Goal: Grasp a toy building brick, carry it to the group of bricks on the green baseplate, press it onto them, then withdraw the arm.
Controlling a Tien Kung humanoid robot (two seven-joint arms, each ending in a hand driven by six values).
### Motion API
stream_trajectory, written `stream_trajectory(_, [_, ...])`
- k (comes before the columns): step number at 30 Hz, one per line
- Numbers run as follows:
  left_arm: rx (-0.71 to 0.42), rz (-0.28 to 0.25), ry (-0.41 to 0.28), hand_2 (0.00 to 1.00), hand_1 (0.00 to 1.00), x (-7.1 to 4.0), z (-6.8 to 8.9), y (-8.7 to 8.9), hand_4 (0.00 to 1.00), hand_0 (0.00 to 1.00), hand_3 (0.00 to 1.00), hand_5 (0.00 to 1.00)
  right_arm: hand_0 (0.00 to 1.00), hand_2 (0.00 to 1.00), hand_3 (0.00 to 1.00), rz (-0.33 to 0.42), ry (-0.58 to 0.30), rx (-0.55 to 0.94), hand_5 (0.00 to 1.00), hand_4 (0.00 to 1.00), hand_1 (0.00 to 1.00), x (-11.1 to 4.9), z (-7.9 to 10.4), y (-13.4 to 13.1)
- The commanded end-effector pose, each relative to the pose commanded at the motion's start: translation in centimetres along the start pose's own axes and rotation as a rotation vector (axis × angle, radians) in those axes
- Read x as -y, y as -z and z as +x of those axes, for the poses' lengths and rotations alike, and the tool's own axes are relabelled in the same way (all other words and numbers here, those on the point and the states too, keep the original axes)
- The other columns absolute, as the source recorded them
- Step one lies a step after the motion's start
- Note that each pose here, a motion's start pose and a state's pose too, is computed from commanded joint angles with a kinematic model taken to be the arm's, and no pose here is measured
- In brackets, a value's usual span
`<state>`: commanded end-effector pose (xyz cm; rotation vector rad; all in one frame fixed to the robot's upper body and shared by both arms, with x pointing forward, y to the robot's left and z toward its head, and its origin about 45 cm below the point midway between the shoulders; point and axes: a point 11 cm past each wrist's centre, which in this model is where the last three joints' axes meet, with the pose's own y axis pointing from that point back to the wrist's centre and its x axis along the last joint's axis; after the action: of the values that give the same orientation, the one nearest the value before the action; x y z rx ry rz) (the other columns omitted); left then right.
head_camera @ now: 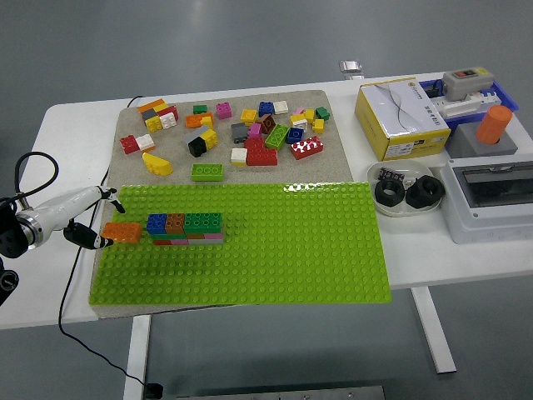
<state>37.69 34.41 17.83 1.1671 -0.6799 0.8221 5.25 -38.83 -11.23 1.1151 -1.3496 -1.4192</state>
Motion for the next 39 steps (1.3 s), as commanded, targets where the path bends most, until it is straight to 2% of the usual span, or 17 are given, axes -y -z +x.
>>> stream_trajectory(13, [-0.036,0.003,0.011,0.967,0.973,0.7,-0.5,0.4,0.894,0.998,0.669,0.043,0.716,0.778,0.977,0.001,-0.001,-0.007,0.998,0.713,0.699,0.0,0.0,0.0])
stream_trajectory(14, [-0.040,0.002,0.011,0.956,0.972,0.8,-0.5,0.4,0.863,0.998,0.624,0.057,0.714,0.777,0.976,0.002,-0.001,-0.007,0.998,0.712,0.699,0.0,0.0,0.0])
stream_trajectory(19, [-0.054,0.000,0.016,0.956,0.972,0.9,-0.8,0.4,0.863,0.998,0.624,0.057,0.714,0.777,0.976,0.004,-0.002,-0.010,0.998,0.712,0.699,0.0,0.0,0.0])
stream_trajectory(20, [-0.056,-0.001,0.017,0.947,0.970,1.0,-0.8,0.4,0.799,0.998,0.593,0.039,0.715,0.777,0.975,0.005,-0.002,-0.010,0.998,0.713,0.700,0.0,0.0,0.1])
stream_trajectory(25, [-0.065,-0.004,0.019,0.947,0.970,1.0,-0.9,0.3,0.799,0.998,0.593,0.039,0.715,0.777,0.975,0.011,-0.003,-0.013,0.998,0.713,0.700,0.0,0.0,0.2])
stream_trajectory(26, [-0.067,-0.004,0.019,0.929,0.965,1.0,-0.9,0.3,0.663,0.998,0.546,0.002,0.714,0.775,0.972,0.012,-0.003,-0.013,0.998,0.713,0.700,0.0,0.0,0.3])
stream_trajectory(39, [-0.089,-0.015,0.020,0.910,0.954,1.1,-1.1,0.3,0.692,0.997,0.530,0.002,0.715,0.773,0.965,0.018,-0.003,-0.014,0.998,0.716,0.698,-0.1,0.0,0.4])
